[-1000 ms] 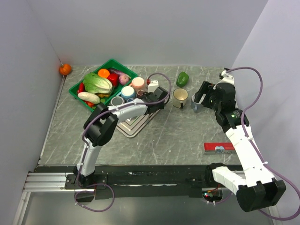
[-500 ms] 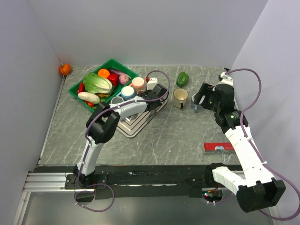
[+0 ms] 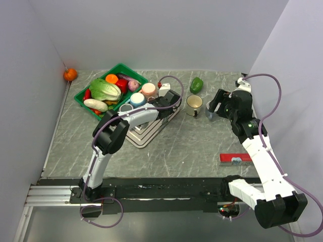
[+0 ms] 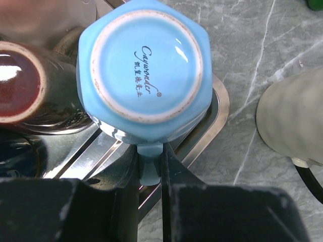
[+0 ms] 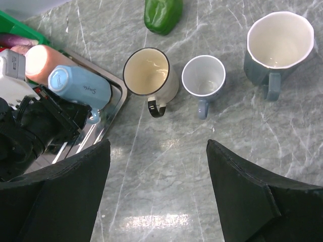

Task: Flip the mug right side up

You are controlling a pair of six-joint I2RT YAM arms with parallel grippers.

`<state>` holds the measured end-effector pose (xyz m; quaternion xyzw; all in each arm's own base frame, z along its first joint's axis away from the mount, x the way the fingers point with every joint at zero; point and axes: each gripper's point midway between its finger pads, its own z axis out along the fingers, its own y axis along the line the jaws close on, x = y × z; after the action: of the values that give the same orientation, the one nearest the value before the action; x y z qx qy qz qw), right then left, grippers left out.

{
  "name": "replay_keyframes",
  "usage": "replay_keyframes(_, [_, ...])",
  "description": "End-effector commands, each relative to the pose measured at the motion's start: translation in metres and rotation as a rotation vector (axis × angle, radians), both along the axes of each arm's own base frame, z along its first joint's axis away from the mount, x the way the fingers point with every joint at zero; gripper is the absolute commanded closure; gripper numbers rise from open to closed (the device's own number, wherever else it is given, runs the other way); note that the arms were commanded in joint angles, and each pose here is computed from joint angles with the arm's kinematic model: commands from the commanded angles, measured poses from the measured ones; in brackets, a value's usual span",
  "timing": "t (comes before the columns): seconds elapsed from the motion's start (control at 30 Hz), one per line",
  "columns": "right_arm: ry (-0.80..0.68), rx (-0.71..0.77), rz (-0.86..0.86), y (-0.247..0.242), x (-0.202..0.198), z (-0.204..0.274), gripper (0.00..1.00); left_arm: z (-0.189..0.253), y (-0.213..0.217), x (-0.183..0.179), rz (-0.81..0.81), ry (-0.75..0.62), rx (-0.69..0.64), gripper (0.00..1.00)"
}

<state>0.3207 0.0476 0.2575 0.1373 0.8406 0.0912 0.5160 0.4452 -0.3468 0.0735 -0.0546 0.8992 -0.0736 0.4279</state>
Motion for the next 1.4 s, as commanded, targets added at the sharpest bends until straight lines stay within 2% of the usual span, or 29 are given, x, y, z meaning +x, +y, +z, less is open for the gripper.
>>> replay_keyframes(0.0, [-0.056,0.018,0.000,0.002,0.004,0.013,0.17,0.045,-0.012,0.005,-0.027,-0.081,-0.091,0.99])
replay_keyframes(0.13, [-0.083,0.028,0.011,0.004,0.003,0.021,0.16,0.074,-0.017,-0.005,-0.061,-0.113,-0.161,0.99])
replay_keyframes(0.43, [-0.166,0.062,0.033,0.008,-0.006,0.045,0.15,0.206,-0.028,-0.054,-0.230,-0.256,-0.446,0.99])
replay_keyframes(0.47, [-0.175,0.077,0.074,0.015,-0.008,0.049,0.14,0.241,-0.024,-0.062,-0.252,-0.316,-0.513,0.99])
replay_keyframes(0.53, [-0.227,0.096,0.134,0.024,-0.014,0.064,0.13,0.256,-0.021,-0.078,-0.295,-0.331,-0.571,0.99])
replay_keyframes(0.6, [-0.324,0.134,0.247,0.041,-0.026,0.087,0.12,0.305,-0.012,-0.096,-0.339,-0.431,-0.675,0.99])
replay_keyframes(0.63, [-0.353,0.148,0.282,0.047,-0.032,0.095,0.11,0.306,-0.012,-0.106,-0.373,-0.429,-0.704,0.99])
replay_keyframes(0.67, [-0.372,0.166,0.317,0.053,-0.036,0.101,0.11,0.330,-0.003,-0.119,-0.393,-0.474,-0.752,0.99])
replay_keyframes(0.77, [-0.440,0.237,0.475,0.078,-0.055,0.127,0.10,0.365,0.006,-0.153,-0.491,-0.542,-0.882,0.99])
replay_keyframes(0.8, [-0.449,0.269,0.583,0.093,-0.068,0.132,0.10,0.361,0.007,-0.162,-0.517,-0.530,-0.913,0.99])
replay_keyframes(0.83, [-0.510,0.284,0.644,0.101,-0.074,0.147,0.10,0.389,0.015,-0.178,-0.559,-0.603,-0.985,0.99])
replay_keyframes(0.9, [-0.535,0.358,0.762,0.117,-0.090,0.154,0.10,0.388,0.016,-0.198,-0.642,-0.606,-1.039,0.99])
replay_keyframes(0.93, [-0.554,0.389,0.879,0.130,-0.106,0.160,0.09,0.409,0.024,-0.213,-0.687,-0.674,-1.095,0.99])
replay_keyframes(1.0, [-0.614,0.454,1.009,0.142,-0.122,0.172,0.10,0.410,0.026,-0.232,-0.768,-0.685,-1.134,0.99])
replay_keyframes(1.07, [-0.642,0.499,1.160,0.156,-0.146,0.180,0.10,0.428,0.035,-0.252,-0.834,-0.763,-1.189,0.99])
replay_keyframes(1.2, [-0.616,0.557,1.194,0.172,-0.149,0.174,0.10,0.434,0.037,-0.280,-0.957,-0.815,-1.217,0.99])
replay_keyframes(1.37, [-0.605,0.574,1.176,0.182,-0.146,0.174,0.10,0.439,0.040,-0.297,-1.003,-0.880,-1.213,0.99])
